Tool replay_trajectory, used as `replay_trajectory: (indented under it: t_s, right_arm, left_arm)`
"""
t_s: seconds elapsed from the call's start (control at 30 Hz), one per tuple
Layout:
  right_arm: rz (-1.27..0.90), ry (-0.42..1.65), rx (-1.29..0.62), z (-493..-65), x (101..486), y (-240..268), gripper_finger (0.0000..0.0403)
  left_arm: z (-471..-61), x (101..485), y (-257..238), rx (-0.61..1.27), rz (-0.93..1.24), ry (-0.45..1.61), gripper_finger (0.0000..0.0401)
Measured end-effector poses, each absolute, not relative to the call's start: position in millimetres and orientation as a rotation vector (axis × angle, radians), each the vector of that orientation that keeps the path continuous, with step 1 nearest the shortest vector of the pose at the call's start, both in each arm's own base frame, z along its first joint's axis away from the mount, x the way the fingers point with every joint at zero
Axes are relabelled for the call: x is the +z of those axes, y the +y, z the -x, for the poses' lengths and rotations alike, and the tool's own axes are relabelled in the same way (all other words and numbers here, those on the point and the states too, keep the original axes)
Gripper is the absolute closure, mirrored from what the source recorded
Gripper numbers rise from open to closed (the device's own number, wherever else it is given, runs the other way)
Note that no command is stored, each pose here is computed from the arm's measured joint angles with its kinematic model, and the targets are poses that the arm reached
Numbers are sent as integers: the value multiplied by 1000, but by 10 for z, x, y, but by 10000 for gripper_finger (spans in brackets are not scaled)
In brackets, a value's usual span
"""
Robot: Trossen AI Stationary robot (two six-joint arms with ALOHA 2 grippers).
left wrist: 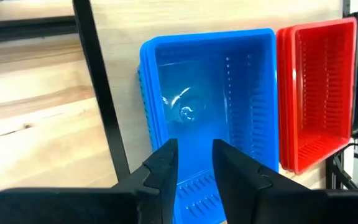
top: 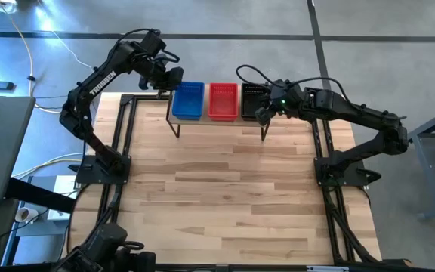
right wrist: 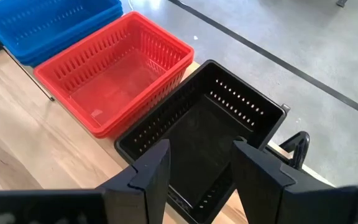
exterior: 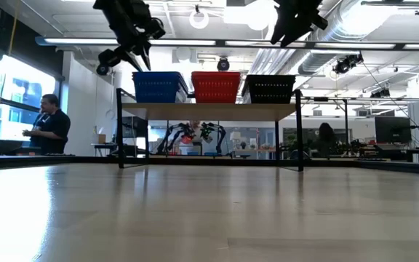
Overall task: Stack baskets on shelf by color
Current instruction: Return to Home Position
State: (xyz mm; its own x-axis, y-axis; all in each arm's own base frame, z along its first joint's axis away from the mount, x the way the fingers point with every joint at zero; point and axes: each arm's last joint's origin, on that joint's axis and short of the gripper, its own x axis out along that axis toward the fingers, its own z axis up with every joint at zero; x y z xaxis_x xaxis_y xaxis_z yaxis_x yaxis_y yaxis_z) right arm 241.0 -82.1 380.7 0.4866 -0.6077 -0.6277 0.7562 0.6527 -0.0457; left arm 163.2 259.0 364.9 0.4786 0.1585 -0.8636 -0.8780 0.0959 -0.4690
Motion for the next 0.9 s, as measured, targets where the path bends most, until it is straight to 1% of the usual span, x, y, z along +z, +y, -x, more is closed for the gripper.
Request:
replay_trajectory:
  t_s: [0.1,0.23,0.37,0.57,0.9]
  right_arm:
    - [-250,657,-840,-2409,3807,-821,249]
    - [-249,658,-839,-2409,3807,-821,249]
    - [-266,655,-832,-2411,3805,-818,249]
    - [-334,649,-808,-2424,3794,-757,249]
    - [-355,638,-722,-2492,3798,-523,249]
  left_arm:
    - [-1605,3701,2554,879,1217,727,310]
    - [-1564,3818,2468,843,1126,705,311]
    - [-1595,3945,2301,793,981,712,311]
    - [-1693,4126,1926,735,768,719,311]
    - [-1700,4213,1286,574,599,540,311]
